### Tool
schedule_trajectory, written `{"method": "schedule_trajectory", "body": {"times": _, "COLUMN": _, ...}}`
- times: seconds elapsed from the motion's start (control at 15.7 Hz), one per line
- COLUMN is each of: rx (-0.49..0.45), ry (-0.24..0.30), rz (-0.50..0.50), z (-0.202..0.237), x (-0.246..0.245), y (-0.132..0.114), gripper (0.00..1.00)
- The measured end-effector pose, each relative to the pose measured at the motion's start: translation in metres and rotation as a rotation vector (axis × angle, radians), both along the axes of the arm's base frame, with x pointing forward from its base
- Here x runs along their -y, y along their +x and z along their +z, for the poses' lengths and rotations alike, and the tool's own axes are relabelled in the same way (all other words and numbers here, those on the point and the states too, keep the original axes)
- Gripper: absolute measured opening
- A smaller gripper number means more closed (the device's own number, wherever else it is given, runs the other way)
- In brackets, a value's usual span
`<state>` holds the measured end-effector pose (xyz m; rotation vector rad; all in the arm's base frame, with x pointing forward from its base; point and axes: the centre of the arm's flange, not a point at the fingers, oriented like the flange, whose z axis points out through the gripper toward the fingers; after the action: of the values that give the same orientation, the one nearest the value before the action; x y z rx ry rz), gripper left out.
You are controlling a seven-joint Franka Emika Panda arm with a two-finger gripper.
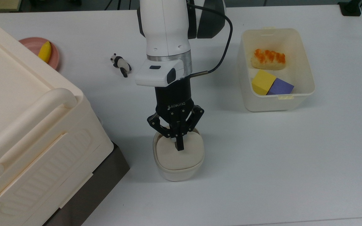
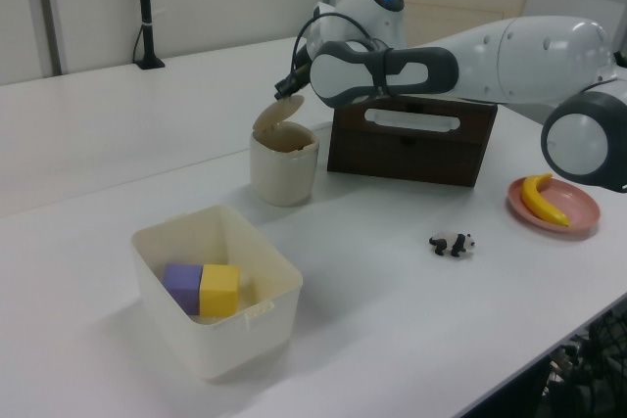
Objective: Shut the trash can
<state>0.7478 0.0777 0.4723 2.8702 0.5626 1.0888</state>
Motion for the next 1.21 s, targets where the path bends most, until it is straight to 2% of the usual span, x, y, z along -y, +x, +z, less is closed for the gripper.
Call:
{"method": "schedule_trajectory", "body": {"times": 0.7, "rx": -0.067, "ry": -0.018, "rz": 0.004, "z": -0.016, "x": 0.005, "y": -0.03, "gripper": 0.01}}
{"method": "schedule_trajectory", "body": {"times": 1.21, "rx": -0.123, "ry": -0.024, "rz": 0.007, "z": -0.044, "x": 0.006, "y": -0.039, "gripper": 0.01}}
